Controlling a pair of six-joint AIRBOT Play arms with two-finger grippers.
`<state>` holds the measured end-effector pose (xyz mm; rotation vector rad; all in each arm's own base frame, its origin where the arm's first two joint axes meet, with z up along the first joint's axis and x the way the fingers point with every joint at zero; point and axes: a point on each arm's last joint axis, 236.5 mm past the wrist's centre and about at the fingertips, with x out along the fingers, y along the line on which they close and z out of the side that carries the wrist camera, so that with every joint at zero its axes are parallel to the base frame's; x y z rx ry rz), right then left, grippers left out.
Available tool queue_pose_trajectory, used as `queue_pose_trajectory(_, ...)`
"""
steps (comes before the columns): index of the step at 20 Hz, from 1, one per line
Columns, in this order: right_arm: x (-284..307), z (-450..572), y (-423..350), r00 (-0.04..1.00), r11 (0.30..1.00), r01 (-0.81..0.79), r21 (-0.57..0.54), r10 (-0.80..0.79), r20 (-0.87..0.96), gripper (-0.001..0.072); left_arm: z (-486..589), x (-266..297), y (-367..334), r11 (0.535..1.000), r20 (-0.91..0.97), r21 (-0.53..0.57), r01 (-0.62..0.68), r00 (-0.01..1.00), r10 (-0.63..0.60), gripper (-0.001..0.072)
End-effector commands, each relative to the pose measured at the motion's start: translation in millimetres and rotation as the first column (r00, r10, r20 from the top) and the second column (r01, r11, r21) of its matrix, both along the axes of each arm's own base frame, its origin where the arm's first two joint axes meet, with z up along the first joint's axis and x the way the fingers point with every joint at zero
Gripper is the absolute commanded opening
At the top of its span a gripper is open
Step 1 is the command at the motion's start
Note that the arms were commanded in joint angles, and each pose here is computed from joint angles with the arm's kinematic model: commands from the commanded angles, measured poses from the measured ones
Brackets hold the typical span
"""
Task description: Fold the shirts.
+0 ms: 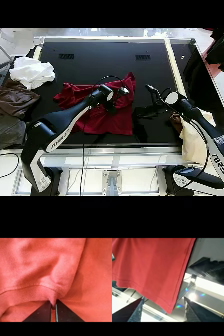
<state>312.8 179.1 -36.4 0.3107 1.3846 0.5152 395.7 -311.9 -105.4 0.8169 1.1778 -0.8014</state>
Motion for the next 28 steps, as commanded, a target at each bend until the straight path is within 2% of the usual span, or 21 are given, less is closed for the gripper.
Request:
queue_pose_trajectory(1,-2.4,-13.8,-1.3,1.000,1.000,0.024,-0.007,-0.024,-0.008,0.0555,4.6,6.2,8.9,0.999,0.030,0.039,0.007,1.000,-0.008,0.0018)
queue_pose_trajectory(5,-11.1,-52.0,24.7,0.994,0.993,0.109,0.035,-0.108,-0.034,0.0551,14.0,10.3,11.4,0.999,0.054,0.045,0.010,0.998,-0.012,0.0017)
queue_pose_trajectory(6,-8.9,-56.4,35.1,0.991,0.990,0.128,0.055,-0.126,-0.039,0.0445,15.9,10.0,11.8,0.999,0.054,0.045,0.009,0.998,-0.012,0.0018)
queue_pose_trajectory(7,-7.1,-60.8,43.9,0.989,0.987,0.144,0.070,-0.141,-0.044,0.0374,18.3,8.9,12.8,0.999,0.052,0.047,0.008,0.999,-0.011,0.0018)
queue_pose_trajectory(16,-10.9,-78.6,67.7,0.983,0.980,0.169,0.102,-0.161,-0.089,0.0375,26.4,8.4,13.3,0.999,0.058,0.042,0.007,0.998,-0.010,0.0018)
queue_pose_trajectory(18,-21.9,-80.0,65.8,0.990,0.990,0.109,0.090,-0.099,-0.103,0.0377,26.4,8.3,13.3,0.999,0.058,0.041,0.007,0.998,-0.009,0.0018)
queue_pose_trajectory(23,-7.5,-67.4,50.1,0.996,0.995,0.082,0.064,-0.080,-0.042,0.0394,26.4,8.3,13.2,0.999,0.058,0.041,0.007,0.998,-0.010,0.0018)
queue_pose_trajectory(28,-22.7,-67.3,45.2,0.996,0.998,0.035,0.053,-0.030,-0.089,0.0395,26.4,8.3,13.2,0.999,0.058,0.041,0.007,0.998,-0.009,0.0018)
